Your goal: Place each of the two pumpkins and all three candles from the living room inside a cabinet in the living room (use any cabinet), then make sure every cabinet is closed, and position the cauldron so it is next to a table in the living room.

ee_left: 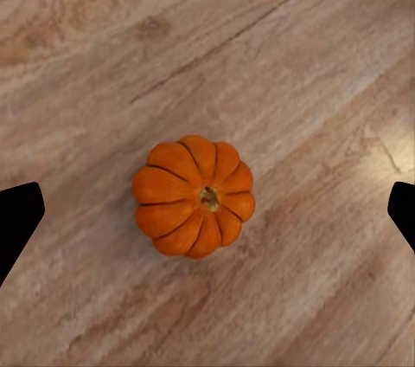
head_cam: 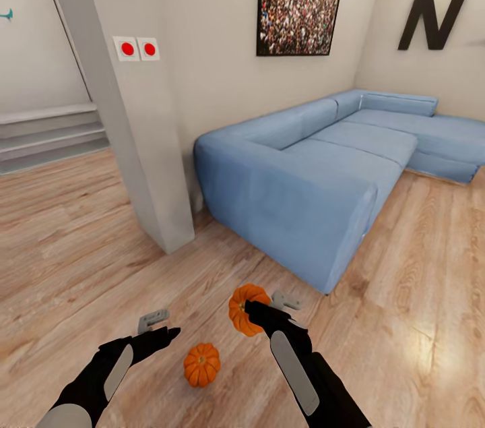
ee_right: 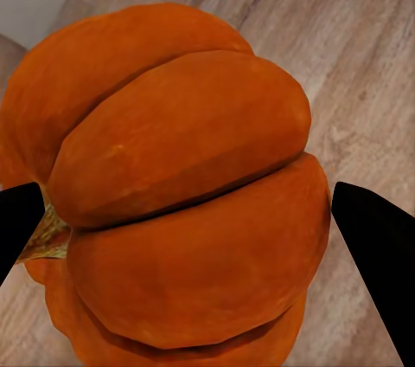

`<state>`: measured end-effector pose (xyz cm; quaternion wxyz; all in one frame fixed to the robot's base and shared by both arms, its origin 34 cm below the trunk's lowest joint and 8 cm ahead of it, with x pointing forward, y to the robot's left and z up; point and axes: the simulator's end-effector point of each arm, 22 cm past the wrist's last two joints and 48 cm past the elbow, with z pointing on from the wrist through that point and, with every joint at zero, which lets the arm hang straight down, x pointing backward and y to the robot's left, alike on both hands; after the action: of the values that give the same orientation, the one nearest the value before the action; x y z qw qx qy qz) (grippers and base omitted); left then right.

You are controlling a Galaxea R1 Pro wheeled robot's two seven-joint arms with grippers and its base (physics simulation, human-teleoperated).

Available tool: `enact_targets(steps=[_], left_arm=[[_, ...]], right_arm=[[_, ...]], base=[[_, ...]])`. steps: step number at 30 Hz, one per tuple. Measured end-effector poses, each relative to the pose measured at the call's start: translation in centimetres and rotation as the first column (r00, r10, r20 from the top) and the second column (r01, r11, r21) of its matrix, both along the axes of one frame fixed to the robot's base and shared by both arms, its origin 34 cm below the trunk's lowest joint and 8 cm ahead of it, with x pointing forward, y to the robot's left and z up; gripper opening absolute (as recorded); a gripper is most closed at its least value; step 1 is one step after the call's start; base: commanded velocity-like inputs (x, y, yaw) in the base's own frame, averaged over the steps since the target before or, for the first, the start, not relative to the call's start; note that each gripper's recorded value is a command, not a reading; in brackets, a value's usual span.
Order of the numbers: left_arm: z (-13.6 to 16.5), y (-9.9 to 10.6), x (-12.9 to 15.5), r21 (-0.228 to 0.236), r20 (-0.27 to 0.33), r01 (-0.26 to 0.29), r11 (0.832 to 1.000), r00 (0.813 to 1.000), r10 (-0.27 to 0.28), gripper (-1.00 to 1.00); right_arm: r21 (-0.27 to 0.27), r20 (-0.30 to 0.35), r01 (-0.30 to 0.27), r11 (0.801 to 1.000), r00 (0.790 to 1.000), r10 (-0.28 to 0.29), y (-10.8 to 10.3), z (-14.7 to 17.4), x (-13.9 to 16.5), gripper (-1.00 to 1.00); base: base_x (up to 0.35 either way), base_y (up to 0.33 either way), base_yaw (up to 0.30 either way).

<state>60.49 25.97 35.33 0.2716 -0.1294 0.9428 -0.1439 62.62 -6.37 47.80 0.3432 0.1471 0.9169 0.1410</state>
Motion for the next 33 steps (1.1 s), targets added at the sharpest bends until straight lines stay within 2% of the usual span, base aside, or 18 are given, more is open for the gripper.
enact_targets(steps=[12, 18, 33], left_arm=[[-2.7, -0.1, -0.7, 0.001, 0.0, 0.001, 1.0, 1.0, -0.001, 1.0], [-3.6, 0.2, -0.3, 0.012, 0.04, -0.007, 1.0, 0.999, 0.007, 1.0], [-7.0, 0.1, -1.2, 0.013, 0.039, -0.006, 1.0, 0.999, 0.005, 1.0]], right_arm=[[0.001, 0.002, 0.0, 1.0, 1.0, 0.0, 0.1, -2.6, -0.6, -1.0], [0.001, 0.002, 0.0, 1.0, 1.0, 0.0, 0.1, -4.0, -1.0, -1.0], [0.003, -0.001, -0.002, 1.0, 1.0, 0.002, 0.2, -7.3, -1.9, -1.0]], base=[[0.0, 0.0, 0.001], [0.0, 0.0, 0.0], [0.0, 0.0, 0.0]])
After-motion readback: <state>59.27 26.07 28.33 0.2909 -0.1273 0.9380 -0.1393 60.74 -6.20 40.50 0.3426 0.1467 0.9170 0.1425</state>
